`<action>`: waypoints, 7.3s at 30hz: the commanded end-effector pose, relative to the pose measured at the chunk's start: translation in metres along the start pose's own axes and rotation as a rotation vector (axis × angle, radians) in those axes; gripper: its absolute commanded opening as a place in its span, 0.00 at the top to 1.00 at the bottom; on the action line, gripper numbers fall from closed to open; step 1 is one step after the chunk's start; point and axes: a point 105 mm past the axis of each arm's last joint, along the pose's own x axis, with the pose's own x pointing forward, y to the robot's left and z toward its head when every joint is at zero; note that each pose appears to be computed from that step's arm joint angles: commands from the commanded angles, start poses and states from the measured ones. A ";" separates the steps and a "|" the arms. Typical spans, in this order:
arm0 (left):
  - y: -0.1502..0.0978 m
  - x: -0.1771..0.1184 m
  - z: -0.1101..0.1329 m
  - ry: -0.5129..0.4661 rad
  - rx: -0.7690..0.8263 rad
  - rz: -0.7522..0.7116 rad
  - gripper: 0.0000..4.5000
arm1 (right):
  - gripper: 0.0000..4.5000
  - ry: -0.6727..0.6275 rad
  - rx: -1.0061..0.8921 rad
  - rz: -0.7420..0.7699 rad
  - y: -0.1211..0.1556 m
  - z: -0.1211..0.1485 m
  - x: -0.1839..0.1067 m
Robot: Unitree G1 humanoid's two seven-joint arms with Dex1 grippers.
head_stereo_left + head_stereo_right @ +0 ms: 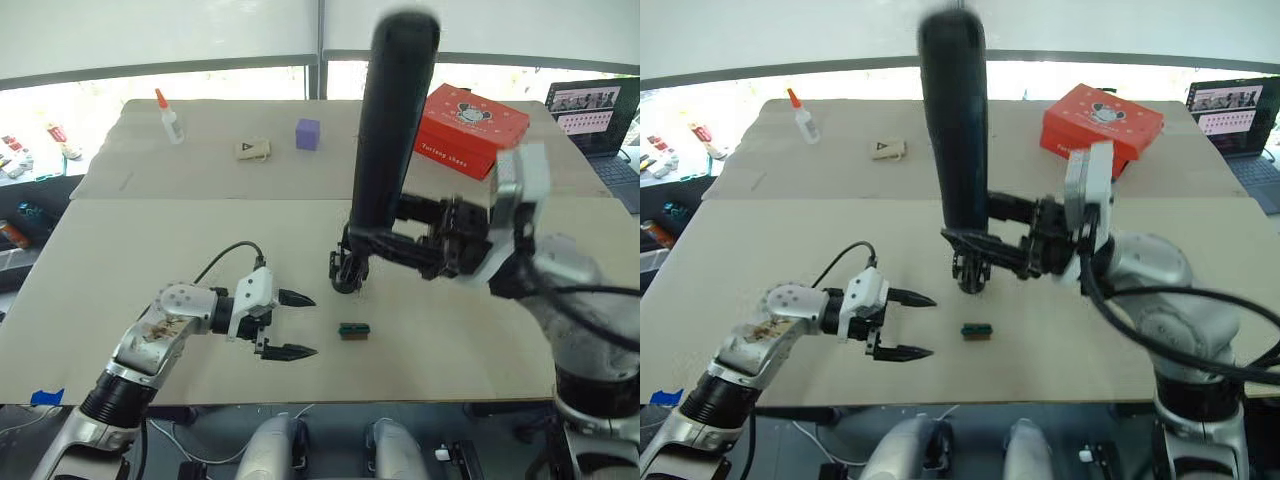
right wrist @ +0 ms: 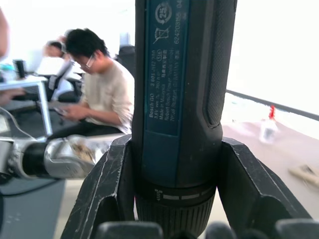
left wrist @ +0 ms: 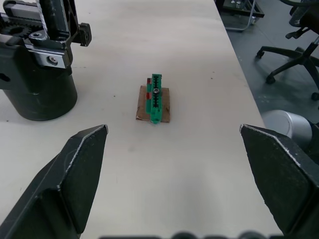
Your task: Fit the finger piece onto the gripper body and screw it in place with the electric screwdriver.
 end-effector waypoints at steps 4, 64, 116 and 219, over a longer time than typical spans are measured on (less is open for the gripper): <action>0.014 -0.018 0.015 -0.029 0.022 0.083 0.00 | 0.57 -0.057 0.033 0.121 -0.005 0.030 0.017; 0.061 0.010 0.030 -0.050 0.148 0.121 0.00 | 0.57 0.108 -0.077 0.133 -0.043 -0.020 0.030; 0.072 0.019 0.032 -0.052 0.150 0.127 0.00 | 0.57 0.102 -0.070 0.133 -0.043 -0.025 0.034; 0.098 0.065 0.003 -0.024 0.084 0.080 0.00 | 0.57 0.134 -0.068 0.083 -0.044 -0.041 0.020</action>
